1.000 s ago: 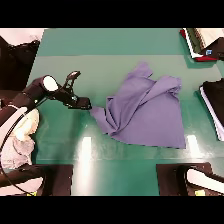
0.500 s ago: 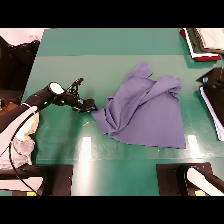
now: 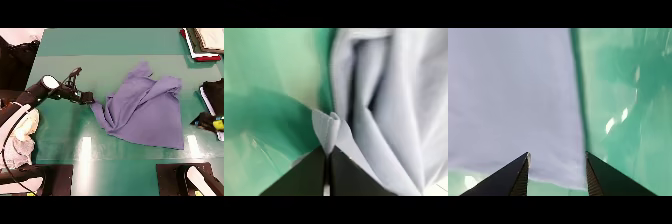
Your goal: Fold the shirts.
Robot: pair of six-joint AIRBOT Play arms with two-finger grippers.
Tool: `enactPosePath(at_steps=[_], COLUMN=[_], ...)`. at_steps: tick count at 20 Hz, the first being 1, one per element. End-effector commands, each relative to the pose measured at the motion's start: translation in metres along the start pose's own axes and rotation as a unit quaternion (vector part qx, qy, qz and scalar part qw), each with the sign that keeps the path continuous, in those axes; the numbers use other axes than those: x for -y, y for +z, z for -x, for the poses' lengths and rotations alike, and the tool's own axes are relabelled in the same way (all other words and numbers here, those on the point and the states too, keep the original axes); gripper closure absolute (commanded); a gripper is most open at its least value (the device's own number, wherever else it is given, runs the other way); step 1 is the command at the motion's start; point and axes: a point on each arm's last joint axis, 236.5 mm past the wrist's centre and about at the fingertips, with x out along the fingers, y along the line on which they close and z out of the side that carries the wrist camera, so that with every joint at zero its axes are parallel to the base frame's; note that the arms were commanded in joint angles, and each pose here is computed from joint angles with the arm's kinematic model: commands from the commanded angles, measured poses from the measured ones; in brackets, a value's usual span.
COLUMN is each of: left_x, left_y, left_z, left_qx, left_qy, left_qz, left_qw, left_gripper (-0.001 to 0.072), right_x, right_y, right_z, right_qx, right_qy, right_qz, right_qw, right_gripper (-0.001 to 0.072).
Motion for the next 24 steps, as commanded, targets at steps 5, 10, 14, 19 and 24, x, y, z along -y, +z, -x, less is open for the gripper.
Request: enactPosePath(at_steps=[5,10,14,19,24], left_x=[0.004,0.004,0.005,0.005,0.034], left_y=[0.013,0.014,0.013,0.013,0.073], left_z=[0.026,0.026,0.026,0.027,0.101], left_qx=[0.027,0.027,0.026,0.026,0.140], left_qy=[0.026,0.026,0.025,0.025,0.024], left_qz=[-0.052,-0.052,-0.051,-0.051,-0.079], left_qw=[0.998,0.998,0.998,0.998,0.987], left_gripper=[0.0683,0.0683,0.0683,0.0683,0.0684], right_x=[0.016,0.003,0.002,-0.015,-0.075], right_y=[-0.060,-0.071,-0.078,-0.086,-0.010], right_z=[-0.057,-0.073,-0.078,-0.093,-0.044], right_qx=[-0.079,-0.088,-0.099,-0.155,-0.048], right_qy=[0.008,0.042,0.043,0.036,0.049], right_qz=[-0.024,-0.041,-0.042,0.041,0.137], right_qw=[0.997,0.994,0.993,0.986,0.988], right_gripper=[0.0291,0.0291,0.0301,0.0685,0.0694])
